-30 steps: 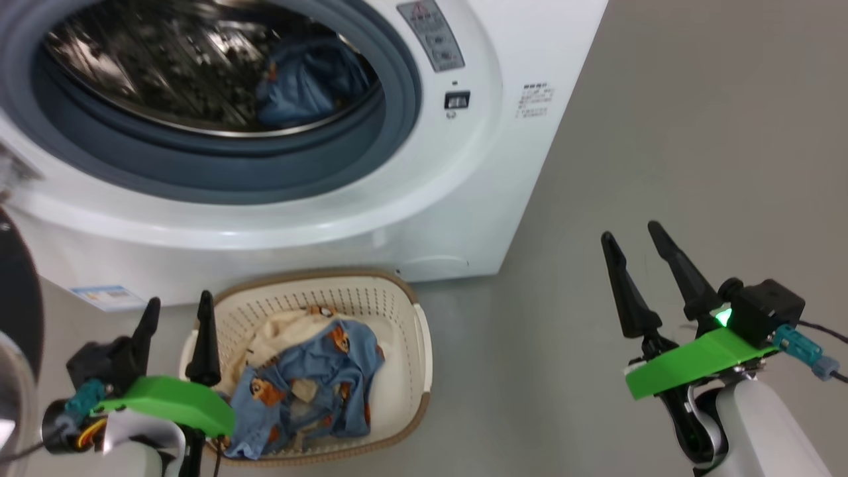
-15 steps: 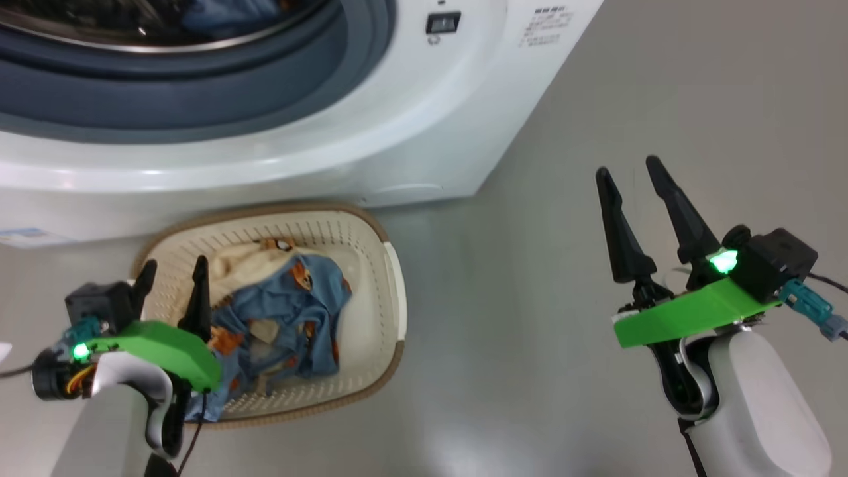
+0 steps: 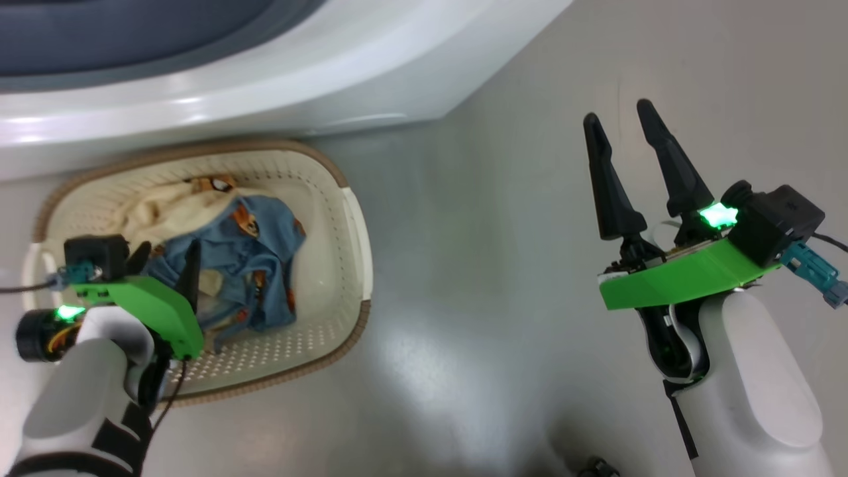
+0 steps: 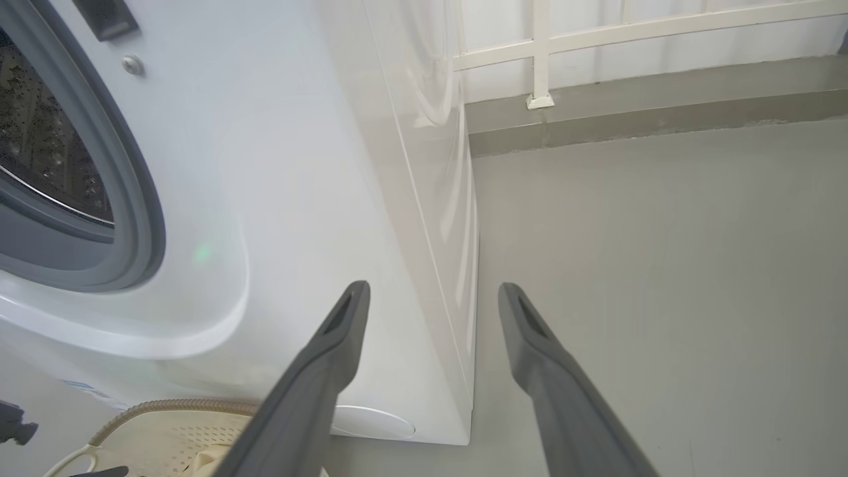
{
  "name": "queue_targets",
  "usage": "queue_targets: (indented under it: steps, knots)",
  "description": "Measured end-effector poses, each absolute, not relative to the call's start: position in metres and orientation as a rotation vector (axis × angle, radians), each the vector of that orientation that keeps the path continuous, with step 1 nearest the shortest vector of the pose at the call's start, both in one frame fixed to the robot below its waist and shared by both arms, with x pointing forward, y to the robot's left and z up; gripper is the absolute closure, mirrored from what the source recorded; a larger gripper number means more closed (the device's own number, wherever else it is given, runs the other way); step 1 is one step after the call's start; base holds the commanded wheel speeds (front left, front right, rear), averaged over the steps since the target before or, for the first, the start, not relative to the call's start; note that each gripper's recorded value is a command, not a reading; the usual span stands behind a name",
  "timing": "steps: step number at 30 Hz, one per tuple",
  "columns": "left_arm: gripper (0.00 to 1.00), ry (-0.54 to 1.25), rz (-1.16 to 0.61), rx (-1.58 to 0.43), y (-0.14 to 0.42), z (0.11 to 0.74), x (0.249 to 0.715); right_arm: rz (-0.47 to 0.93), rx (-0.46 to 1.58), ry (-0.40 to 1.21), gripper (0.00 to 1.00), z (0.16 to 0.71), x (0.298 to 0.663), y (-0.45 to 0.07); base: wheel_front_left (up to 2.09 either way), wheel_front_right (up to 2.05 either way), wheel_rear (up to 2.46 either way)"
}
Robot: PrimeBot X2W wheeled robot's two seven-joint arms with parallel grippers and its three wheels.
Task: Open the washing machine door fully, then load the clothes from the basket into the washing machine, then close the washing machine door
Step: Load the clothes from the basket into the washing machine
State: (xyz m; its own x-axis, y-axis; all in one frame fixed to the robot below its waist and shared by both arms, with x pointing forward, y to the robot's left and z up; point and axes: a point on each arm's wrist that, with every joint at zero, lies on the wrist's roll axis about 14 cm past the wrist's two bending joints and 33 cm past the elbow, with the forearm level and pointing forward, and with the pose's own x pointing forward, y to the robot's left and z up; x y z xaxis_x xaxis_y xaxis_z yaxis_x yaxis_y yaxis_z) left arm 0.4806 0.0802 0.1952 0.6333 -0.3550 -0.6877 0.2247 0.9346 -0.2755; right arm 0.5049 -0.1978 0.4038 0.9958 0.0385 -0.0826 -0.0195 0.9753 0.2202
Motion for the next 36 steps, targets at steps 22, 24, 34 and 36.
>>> queue_targets:
  steps: [22,24,34,36]
  knots:
    - [0.00,1.069,-0.432,0.028,0.073,0.087,0.478,-0.034,0.179,0.199,0.00,0.348,0.505,-0.222,0.00,0.00,0.00]
    - [0.00,1.080,-0.419,0.066,0.076,0.080,0.481,-0.040,0.170,0.195,0.00,0.348,0.506,-0.226,0.00,0.00,0.00]
    - [0.00,1.209,-0.438,0.110,0.074,0.060,0.473,-0.068,0.148,0.215,0.00,0.345,0.499,-0.238,0.00,0.00,0.00]
    - [0.00,1.247,-0.440,0.097,0.073,0.059,0.468,-0.066,0.148,0.215,0.00,0.346,0.499,-0.237,0.00,0.00,0.00]
